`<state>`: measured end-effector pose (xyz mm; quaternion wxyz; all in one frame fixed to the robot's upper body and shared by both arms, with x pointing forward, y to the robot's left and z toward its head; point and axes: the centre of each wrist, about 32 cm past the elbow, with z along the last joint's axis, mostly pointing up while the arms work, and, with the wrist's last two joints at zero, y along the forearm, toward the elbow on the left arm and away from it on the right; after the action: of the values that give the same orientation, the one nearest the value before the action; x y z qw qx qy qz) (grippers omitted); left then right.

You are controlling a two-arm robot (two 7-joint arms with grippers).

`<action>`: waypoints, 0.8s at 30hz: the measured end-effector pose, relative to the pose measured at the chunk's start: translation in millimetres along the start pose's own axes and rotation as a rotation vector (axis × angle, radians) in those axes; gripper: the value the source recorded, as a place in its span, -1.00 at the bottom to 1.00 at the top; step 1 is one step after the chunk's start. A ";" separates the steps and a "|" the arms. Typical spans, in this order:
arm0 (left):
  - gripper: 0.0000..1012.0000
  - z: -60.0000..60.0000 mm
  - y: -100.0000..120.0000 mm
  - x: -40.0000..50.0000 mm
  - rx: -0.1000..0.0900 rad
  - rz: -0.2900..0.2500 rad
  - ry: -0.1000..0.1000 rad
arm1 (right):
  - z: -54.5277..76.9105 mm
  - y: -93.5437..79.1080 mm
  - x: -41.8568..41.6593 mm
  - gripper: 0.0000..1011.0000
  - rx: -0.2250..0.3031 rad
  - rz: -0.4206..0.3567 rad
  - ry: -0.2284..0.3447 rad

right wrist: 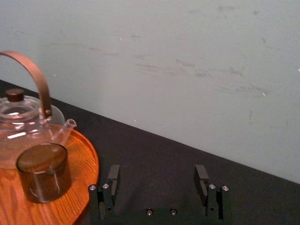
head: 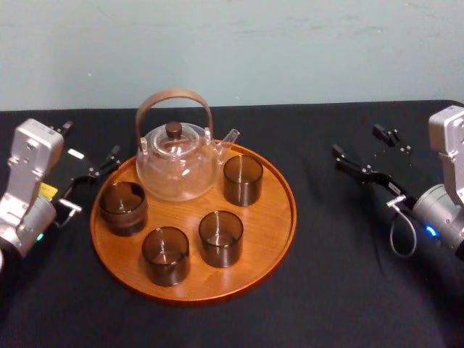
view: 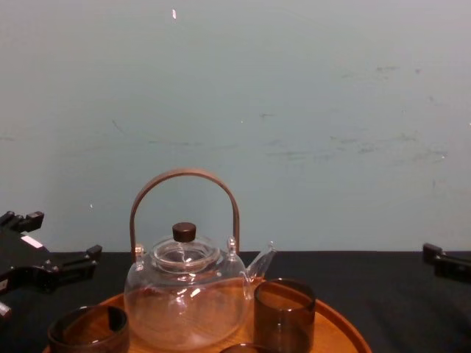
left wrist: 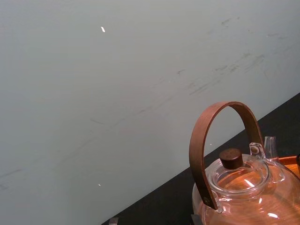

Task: Pick up the glass from the table and place it on the tray.

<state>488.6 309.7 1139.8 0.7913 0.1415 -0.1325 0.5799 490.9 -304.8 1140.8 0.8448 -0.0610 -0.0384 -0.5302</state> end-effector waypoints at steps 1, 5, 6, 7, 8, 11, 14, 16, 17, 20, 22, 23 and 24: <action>0.98 0.0 0.0 0.0 0.000 0.000 0.000 | -1.1 -0.1 0.5 0.98 -0.003 -0.004 0.001; 0.98 0.0 0.0 0.0 0.000 0.000 0.000 | -6.3 0.5 2.1 0.98 -0.017 -0.023 0.005; 0.98 0.0 0.0 0.0 0.000 0.000 0.000 | -7.1 0.7 2.2 0.98 -0.019 -0.025 0.005; 0.98 0.0 0.0 0.0 0.000 0.000 0.000 | -7.9 1.2 2.2 0.98 -0.022 -0.029 0.004; 0.98 0.0 0.0 0.0 0.000 0.000 0.000 | -8.3 1.5 1.9 0.98 -0.024 -0.030 0.003; 0.98 0.0 0.0 0.0 0.000 0.000 0.000 | -8.9 2.3 1.1 0.98 -0.027 -0.032 0.001; 0.98 0.0 0.0 0.0 0.000 0.000 0.000 | -8.8 2.3 1.3 0.98 -0.028 -0.032 0.001; 0.98 0.0 0.0 0.0 0.000 0.000 0.000 | -8.7 2.3 1.4 0.98 -0.028 -0.032 0.001; 0.98 0.0 0.0 0.0 0.000 0.000 0.000 | -8.7 2.3 1.5 0.98 -0.028 -0.032 0.000; 0.98 0.0 0.0 0.0 0.000 0.000 0.000 | -8.5 2.2 1.6 0.98 -0.028 -0.032 0.000; 0.98 0.0 0.0 0.0 0.000 0.000 0.000 | -8.4 2.3 1.6 0.98 -0.028 -0.031 0.001; 0.98 0.0 0.0 0.0 0.000 0.000 0.000 | -8.4 2.2 1.6 0.98 -0.028 -0.031 0.001; 0.98 0.0 0.0 0.0 0.000 0.000 0.000 | -8.3 2.3 1.6 0.98 -0.028 -0.031 0.001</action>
<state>488.6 309.6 1139.8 0.7913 0.1415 -0.1324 0.5799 493.6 -306.5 1132.6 0.8356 -0.0718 -0.0317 -0.5436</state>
